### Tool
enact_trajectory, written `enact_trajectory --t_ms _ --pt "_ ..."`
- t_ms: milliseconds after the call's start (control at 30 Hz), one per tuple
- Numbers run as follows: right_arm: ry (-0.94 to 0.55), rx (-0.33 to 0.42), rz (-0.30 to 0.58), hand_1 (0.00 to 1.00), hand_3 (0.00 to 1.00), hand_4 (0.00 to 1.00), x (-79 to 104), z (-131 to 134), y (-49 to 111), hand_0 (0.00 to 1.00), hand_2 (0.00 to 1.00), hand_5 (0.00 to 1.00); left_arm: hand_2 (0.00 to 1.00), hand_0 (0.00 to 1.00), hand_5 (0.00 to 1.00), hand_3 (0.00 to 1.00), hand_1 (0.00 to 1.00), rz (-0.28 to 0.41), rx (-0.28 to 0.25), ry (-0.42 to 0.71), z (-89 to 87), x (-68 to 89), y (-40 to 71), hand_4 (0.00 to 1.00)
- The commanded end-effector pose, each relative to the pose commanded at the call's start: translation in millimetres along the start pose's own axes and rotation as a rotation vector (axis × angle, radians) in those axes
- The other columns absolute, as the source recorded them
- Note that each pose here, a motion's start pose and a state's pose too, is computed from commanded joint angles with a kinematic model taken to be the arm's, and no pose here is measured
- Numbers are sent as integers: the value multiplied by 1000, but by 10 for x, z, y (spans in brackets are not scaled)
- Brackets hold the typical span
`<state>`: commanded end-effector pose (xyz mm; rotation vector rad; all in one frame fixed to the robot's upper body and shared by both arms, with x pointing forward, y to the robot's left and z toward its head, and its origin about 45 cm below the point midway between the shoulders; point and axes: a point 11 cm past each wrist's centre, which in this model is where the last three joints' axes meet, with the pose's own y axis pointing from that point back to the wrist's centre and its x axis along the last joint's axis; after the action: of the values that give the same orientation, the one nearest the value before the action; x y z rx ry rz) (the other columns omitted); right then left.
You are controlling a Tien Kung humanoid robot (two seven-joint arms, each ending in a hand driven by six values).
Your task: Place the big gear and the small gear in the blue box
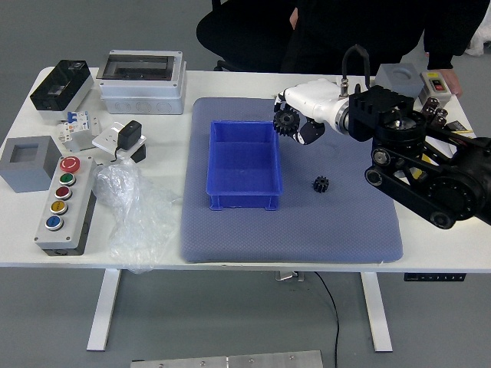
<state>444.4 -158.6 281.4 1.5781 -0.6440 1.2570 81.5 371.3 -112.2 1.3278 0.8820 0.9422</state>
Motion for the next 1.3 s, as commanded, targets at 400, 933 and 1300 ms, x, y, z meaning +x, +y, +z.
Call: enact_trajectory --t_ms 400,933,1300 --pt "-63 87 -52 332 579 547 -202 -471 -217 343 443 21 829 860 372 779 829 0 -2 -13 24 -4 0 594" --pt "-117 100 -112 344 589 553 -402 -589 -290 356 443 42 829 860 370 779 829 -6 -11 -22 99 -36 -7 594" --pt "-129 82 -146 388 636 665 -424 -525 -292 303 484 127 829 860 369 778 829 -5 -13 -22 111 -36 -6 592"
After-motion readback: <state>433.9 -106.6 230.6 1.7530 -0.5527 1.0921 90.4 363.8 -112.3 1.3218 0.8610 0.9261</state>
